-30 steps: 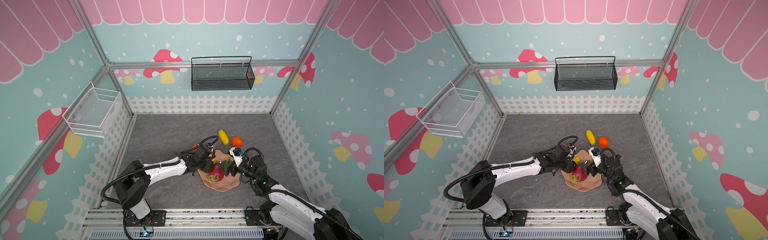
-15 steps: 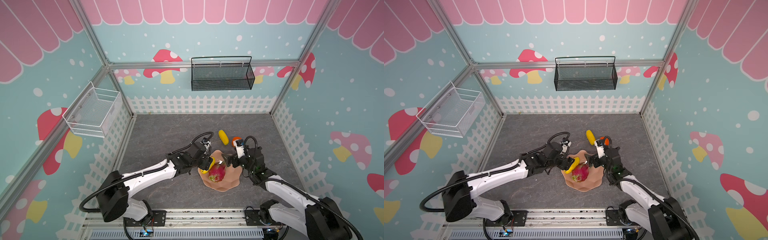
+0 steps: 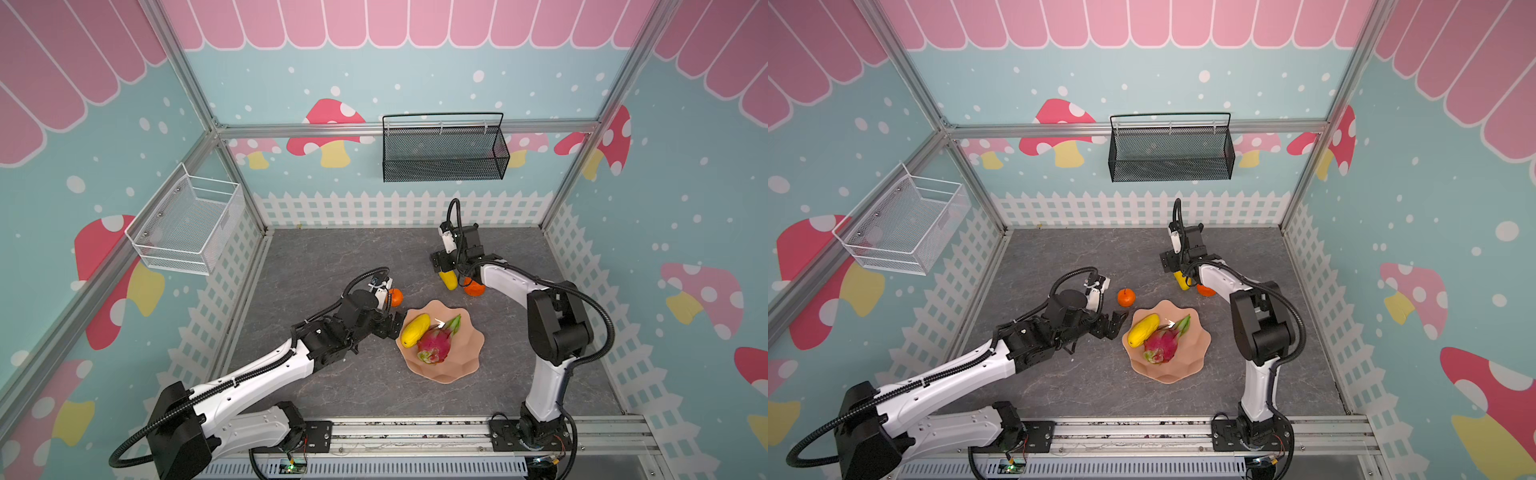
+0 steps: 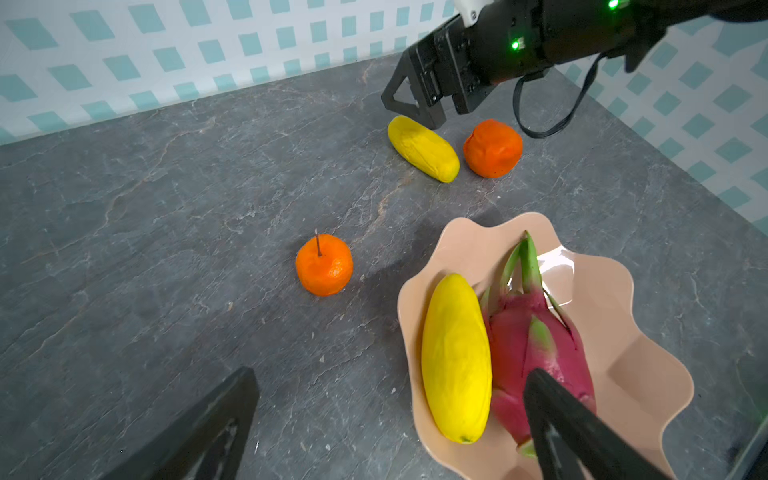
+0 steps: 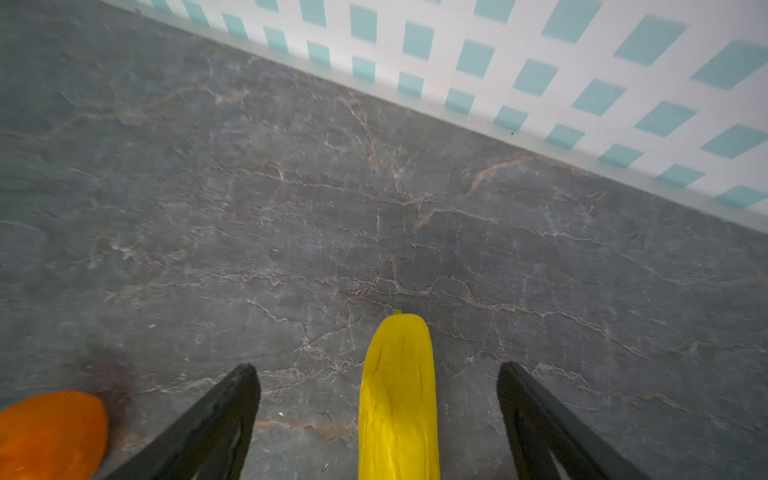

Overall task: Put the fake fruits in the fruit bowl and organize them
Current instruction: 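Grasp the other yellow fruit with the right gripper while the left gripper withdraws, then place the yellow fruit in the bowl with the right gripper while left reaches out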

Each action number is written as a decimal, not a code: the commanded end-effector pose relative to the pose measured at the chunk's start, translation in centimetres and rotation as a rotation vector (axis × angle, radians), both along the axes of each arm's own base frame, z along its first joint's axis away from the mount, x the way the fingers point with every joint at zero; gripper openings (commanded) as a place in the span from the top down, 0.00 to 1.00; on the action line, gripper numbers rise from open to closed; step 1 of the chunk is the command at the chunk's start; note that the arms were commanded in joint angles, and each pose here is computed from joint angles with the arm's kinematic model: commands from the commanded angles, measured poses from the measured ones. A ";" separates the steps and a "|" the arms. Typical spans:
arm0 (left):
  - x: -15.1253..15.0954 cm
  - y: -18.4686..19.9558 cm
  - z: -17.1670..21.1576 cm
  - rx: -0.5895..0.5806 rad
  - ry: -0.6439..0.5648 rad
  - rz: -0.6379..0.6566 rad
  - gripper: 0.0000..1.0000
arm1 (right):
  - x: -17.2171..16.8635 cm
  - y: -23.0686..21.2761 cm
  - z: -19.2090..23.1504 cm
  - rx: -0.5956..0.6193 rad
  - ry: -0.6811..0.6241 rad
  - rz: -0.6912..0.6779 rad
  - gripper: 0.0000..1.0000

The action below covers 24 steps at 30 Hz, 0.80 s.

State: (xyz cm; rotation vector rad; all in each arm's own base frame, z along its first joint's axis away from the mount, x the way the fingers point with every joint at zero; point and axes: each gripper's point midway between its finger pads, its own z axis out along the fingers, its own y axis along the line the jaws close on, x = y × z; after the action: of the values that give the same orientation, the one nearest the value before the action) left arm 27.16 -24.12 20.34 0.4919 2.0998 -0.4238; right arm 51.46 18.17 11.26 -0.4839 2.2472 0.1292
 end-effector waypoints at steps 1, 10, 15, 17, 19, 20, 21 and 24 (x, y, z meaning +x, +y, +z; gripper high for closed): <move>-0.3 0.2 0.7 -0.049 -0.021 -0.011 0.00 | -0.8 -1.3 -3.4 -0.109 0.104 0.003 0.08; 0.3 1.1 -0.4 -0.048 -0.015 0.011 0.00 | -1.8 -1.5 -7.2 -0.132 0.201 0.007 0.24; 0.5 1.1 -0.2 -0.062 -0.012 0.019 0.00 | -1.6 -1.2 -5.6 -0.114 0.178 0.019 0.49; 0.5 1.2 -0.1 -0.069 -0.013 0.024 0.00 | -1.8 -0.8 -3.4 -0.091 0.140 0.036 0.53; 0.5 1.2 0.2 -0.078 -0.016 0.026 0.00 | -2.5 -0.5 -0.4 -0.055 0.086 0.053 0.55; 0.5 1.2 0.2 -0.081 -0.013 0.026 0.00 | -3.1 -0.3 1.5 -0.026 0.056 0.059 0.56; 0.4 1.1 0.1 -0.086 -0.009 0.023 0.00 | -4.0 -0.3 3.4 0.008 0.024 0.066 0.56; 0.2 0.8 -0.3 -0.095 0.008 0.010 0.00 | -7.7 0.0 6.3 0.098 -0.010 0.100 0.56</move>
State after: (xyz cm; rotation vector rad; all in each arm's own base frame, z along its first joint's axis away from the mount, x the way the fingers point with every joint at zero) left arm 27.52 -23.10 20.14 0.4337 2.0820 -0.4750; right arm 45.82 17.11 12.30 -0.5524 2.3212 0.1669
